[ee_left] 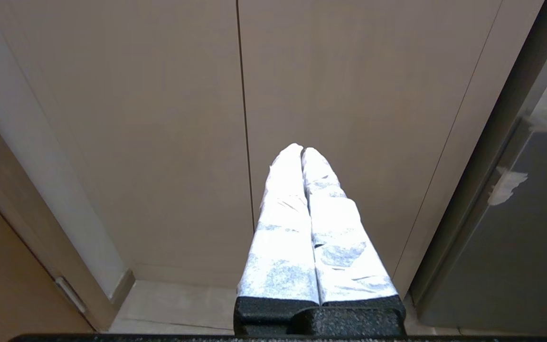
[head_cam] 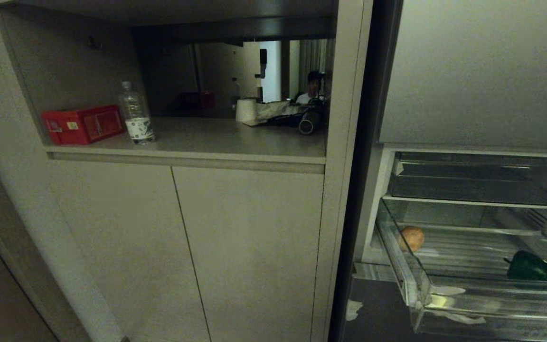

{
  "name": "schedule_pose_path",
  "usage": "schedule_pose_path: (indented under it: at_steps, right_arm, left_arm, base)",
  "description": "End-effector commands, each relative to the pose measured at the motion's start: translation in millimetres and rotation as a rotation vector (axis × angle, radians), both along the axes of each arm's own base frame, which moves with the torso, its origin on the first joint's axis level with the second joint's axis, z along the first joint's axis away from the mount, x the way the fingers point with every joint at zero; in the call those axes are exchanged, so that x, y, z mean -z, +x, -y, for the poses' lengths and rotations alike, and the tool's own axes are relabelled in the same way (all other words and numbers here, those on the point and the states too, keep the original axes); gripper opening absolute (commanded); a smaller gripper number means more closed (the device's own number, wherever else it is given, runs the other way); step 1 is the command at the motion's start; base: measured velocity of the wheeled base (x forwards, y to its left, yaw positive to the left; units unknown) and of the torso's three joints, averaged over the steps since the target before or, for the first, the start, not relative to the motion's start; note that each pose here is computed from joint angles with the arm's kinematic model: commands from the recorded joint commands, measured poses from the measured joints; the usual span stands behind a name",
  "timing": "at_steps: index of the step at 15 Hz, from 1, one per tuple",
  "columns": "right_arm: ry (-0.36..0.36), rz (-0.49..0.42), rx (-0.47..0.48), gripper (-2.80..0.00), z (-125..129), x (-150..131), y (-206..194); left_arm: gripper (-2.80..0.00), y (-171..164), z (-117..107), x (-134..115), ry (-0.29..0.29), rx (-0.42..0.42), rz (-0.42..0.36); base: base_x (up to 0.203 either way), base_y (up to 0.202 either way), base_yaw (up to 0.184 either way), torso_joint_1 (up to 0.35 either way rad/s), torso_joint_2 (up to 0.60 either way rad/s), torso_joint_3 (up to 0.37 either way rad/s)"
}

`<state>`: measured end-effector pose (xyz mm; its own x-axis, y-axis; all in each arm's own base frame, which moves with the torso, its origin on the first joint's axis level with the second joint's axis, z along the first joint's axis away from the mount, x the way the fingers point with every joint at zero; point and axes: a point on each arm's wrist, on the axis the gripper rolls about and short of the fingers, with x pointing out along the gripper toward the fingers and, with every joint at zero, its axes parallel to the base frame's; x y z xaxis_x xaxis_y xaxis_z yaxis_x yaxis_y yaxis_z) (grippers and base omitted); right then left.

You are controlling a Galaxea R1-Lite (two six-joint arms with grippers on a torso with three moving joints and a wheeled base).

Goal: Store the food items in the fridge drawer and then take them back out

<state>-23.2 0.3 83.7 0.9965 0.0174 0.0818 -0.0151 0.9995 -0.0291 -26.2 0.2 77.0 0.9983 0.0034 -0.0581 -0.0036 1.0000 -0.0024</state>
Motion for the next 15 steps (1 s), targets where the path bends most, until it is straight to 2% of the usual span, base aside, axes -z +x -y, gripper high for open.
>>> schedule_pose_path:
  at_steps: [1, 15]
  right_arm:
    - [0.0, -0.03, 0.002, -2.8, 0.1, 8.5, 2.4]
    - [0.009, -0.03, 0.002, -2.8, 0.1, 8.5, 2.4]
  left_arm:
    - [-2.8, 0.1, 0.0, 0.3, 0.0, 0.0, -0.002]
    - [-2.8, 0.0, 0.0, -0.1, 0.0, -0.001, 0.0]
  base:
    - [0.0, 0.0, 0.0, 0.195, -0.45, -0.247]
    - [0.0, 0.0, 0.0, 0.159, -0.34, -0.186]
